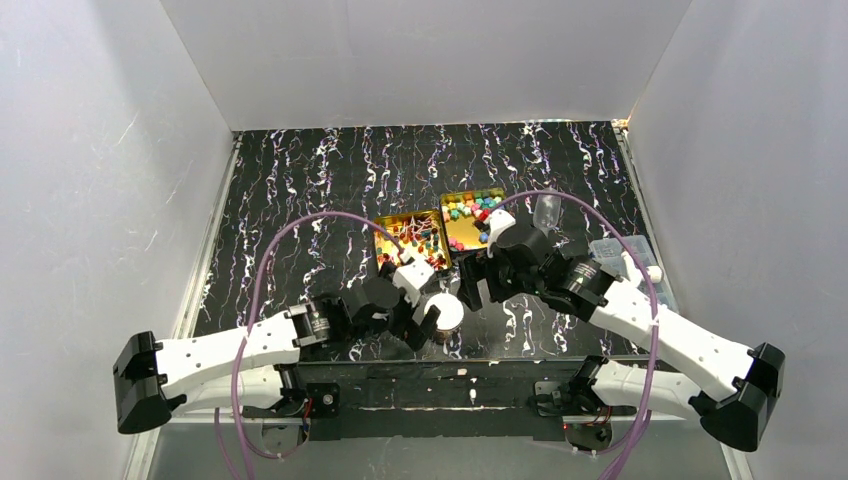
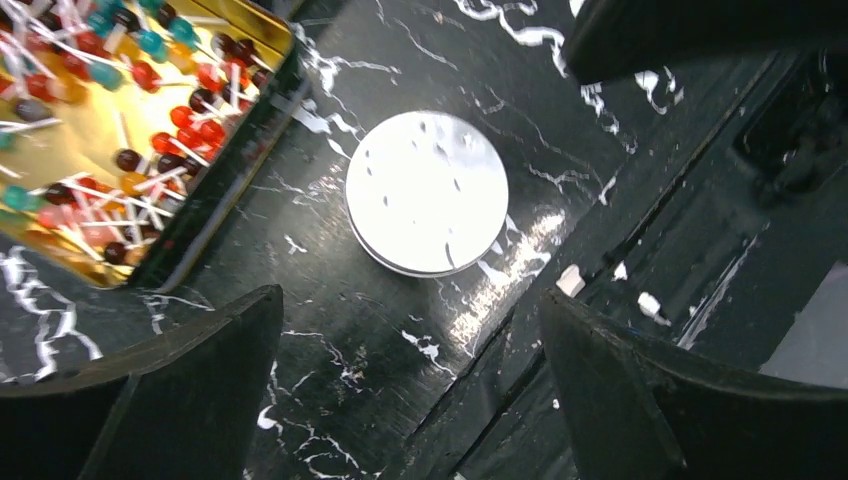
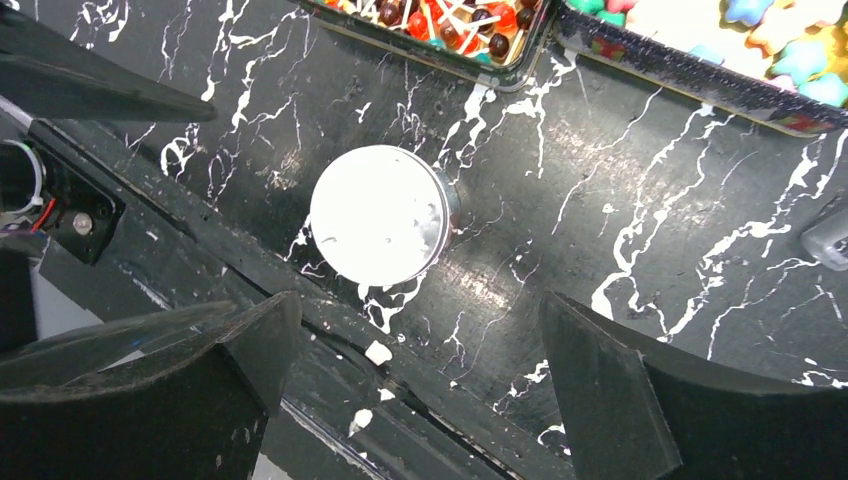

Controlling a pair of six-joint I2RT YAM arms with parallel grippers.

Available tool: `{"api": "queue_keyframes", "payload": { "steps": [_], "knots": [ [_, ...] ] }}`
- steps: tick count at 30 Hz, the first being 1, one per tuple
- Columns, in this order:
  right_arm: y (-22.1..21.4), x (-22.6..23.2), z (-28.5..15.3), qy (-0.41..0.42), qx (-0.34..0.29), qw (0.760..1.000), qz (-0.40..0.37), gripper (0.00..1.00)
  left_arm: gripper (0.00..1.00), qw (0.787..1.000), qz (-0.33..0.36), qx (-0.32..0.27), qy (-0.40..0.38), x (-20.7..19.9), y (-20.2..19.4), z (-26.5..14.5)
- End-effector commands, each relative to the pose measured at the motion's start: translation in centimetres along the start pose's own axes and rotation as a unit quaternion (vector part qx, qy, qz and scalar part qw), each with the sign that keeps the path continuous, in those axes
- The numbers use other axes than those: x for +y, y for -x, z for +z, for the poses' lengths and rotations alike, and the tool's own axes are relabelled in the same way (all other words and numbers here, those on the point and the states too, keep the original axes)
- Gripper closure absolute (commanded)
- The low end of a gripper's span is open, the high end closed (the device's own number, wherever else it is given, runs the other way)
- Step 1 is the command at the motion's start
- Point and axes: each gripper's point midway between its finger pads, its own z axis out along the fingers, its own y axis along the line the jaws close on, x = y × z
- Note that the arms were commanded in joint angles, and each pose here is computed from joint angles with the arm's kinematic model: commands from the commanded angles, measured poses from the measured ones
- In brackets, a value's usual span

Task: Pack the candies
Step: Reset both arms

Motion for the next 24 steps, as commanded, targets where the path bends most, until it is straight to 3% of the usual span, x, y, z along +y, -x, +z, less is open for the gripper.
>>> {"api": "queue_keyframes", "payload": {
  "steps": [1, 13, 24],
  "knots": [
    [3.2, -0.1, -0.9, -0.021, -0.030, 0.999, -0.018, 0.02, 0.02, 0.995, -0.010, 0.067, 0.066, 2.0, 1.0, -2.7],
    [10.1, -2.2, -2.9, -0.073, -0.064, 0.995, -0.031, 0.02, 0.02, 0.991, -0.018, 0.105, 0.080, 2.5, 8.7, -6.5],
    [15.5, -11.3, -5.8, -0.094, -0.104, 0.988, 0.065, 0.01, 0.02, 0.982, -0.135, 0.059, 0.121, 10.5, 12.7, -9.8]
  ]
}}
